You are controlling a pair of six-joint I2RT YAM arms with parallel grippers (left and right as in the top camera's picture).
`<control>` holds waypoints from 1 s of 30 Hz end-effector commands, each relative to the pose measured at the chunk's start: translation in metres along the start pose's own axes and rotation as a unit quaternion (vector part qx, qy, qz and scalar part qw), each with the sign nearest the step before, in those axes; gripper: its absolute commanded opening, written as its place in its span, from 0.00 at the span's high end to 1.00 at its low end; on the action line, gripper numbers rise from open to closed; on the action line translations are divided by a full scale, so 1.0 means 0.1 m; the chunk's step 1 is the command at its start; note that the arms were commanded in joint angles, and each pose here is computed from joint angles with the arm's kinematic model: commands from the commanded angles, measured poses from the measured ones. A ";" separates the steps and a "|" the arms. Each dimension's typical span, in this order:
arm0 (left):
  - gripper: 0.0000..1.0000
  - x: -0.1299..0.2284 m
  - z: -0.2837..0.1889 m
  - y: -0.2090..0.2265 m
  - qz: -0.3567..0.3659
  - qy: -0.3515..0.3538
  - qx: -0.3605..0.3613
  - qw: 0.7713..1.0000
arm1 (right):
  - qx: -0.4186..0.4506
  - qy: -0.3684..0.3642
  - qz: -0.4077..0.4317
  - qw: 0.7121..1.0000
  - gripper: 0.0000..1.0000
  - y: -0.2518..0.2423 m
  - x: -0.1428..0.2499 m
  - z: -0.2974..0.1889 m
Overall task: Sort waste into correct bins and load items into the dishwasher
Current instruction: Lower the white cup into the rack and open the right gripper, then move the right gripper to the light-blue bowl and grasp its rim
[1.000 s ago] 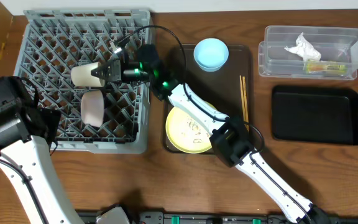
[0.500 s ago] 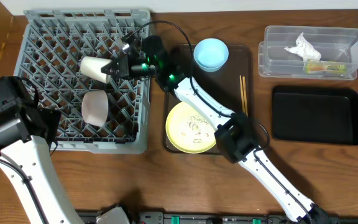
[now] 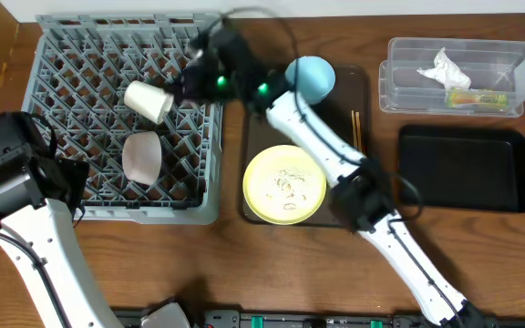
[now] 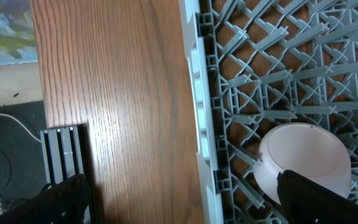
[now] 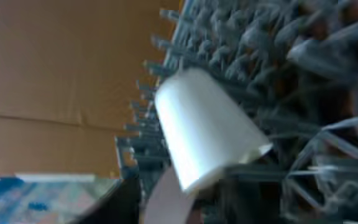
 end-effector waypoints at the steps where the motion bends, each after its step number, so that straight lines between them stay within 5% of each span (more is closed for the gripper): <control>1: 0.02 -0.03 -0.04 0.02 -0.007 -0.008 0.000 1.000 | -0.011 -0.053 -0.062 0.997 0.53 0.64 -0.29 -0.59; 11: 0.02 -0.03 -0.04 0.02 -0.007 -0.008 0.000 1.000 | -0.004 -0.061 -0.083 0.995 0.53 0.85 -0.29 -0.79; 18: 0.02 -0.03 -0.04 0.02 -0.007 -0.009 0.000 1.000 | 0.134 -0.107 -0.047 0.984 0.51 0.39 -0.36 -0.91; 21: 0.02 -0.03 -0.04 0.02 -0.007 -0.008 0.000 1.000 | 0.224 -0.142 -0.004 0.964 0.40 0.00 -0.50 -1.22; 30: 0.02 -0.03 -0.04 0.02 -0.007 -0.009 0.000 1.000 | 0.431 -0.180 0.033 0.883 0.40 -0.88 -0.63 -1.94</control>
Point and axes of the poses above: each gripper's point midway between its finger pads, its own z axis out along the fingers, its own y axis along the line the jaws close on, x = y × z, the point moved 4 cm from there along -z, back along the fingers, and after that the axes turned 8 degrees about z, right-handed, at the moved point
